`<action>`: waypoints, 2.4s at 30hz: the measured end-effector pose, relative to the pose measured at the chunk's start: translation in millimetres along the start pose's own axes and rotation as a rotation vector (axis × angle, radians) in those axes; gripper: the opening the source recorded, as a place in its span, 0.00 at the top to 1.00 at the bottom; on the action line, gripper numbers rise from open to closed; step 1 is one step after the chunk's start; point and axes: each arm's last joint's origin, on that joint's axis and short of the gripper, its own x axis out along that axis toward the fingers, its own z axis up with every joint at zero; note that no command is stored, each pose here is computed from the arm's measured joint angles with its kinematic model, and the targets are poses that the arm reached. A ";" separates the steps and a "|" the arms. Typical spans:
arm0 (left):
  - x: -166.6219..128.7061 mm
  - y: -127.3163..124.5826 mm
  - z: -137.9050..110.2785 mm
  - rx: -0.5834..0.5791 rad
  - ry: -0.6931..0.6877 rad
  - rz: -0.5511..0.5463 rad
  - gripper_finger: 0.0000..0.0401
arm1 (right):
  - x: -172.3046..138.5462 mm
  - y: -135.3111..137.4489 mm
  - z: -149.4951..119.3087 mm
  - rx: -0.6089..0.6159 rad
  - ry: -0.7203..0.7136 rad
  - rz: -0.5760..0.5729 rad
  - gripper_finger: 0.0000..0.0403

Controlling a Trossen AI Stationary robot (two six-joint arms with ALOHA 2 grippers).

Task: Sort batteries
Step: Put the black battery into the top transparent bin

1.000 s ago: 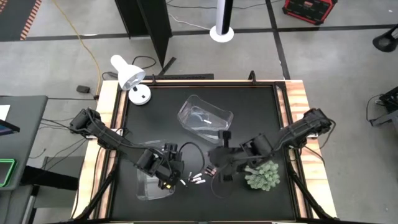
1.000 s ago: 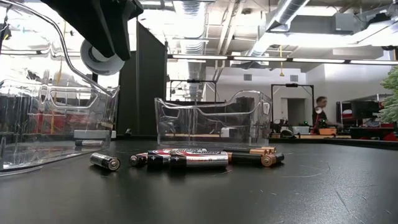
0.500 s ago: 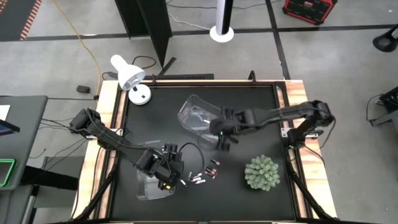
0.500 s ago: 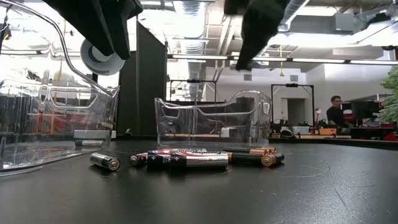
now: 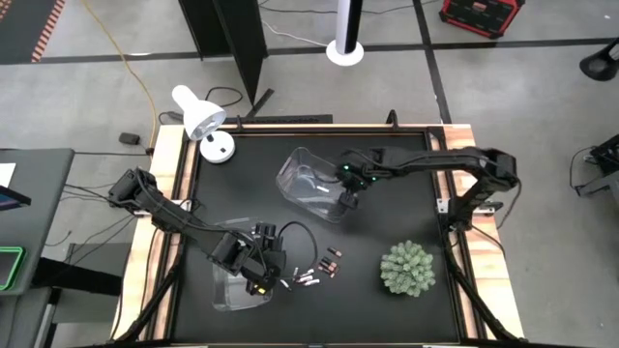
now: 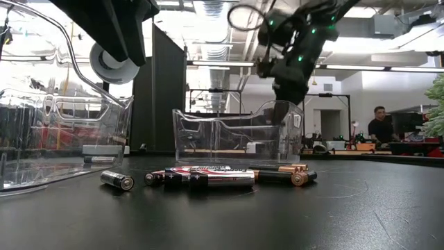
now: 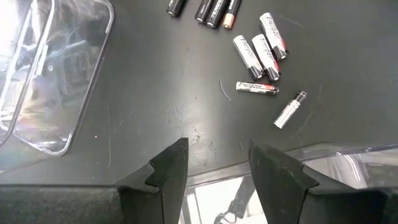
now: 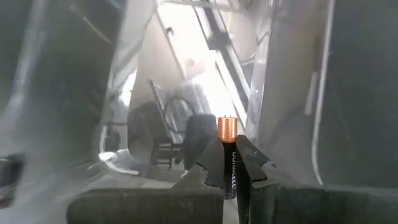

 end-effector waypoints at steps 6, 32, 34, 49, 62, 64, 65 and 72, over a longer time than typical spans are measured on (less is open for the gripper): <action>-0.1 0.4 0.1 -0.019 -0.003 0.011 0.60 | 32.8 -7.0 -5.3 0.069 0.103 -0.010 0.96; -0.1 0.5 0.5 -0.079 -0.010 0.019 0.60 | 32.9 -10.8 -6.8 0.128 0.110 -0.059 0.65; -0.2 0.5 0.5 -0.080 -0.010 0.018 0.60 | 32.8 -10.5 -6.6 0.127 0.109 -0.059 0.63; -0.1 0.3 1.2 -0.082 -0.016 0.016 0.60 | 10.1 15.4 26.1 -0.082 -0.035 -0.109 0.59; 4.0 11.0 3.5 -0.110 -0.009 0.035 0.60 | -69.6 86.1 37.7 -0.451 -0.288 0.005 0.59; 5.3 14.5 4.2 -0.119 -0.007 0.044 0.60 | -80.0 98.4 32.2 -0.468 -0.308 0.034 0.59; 6.0 16.4 4.5 -0.124 -0.007 0.049 0.60 | -83.0 104.8 28.1 -0.479 -0.301 0.049 0.59; 9.1 25.1 5.8 -0.139 0.001 0.065 0.60 | -77.3 148.2 -5.7 -0.488 -0.141 0.120 0.59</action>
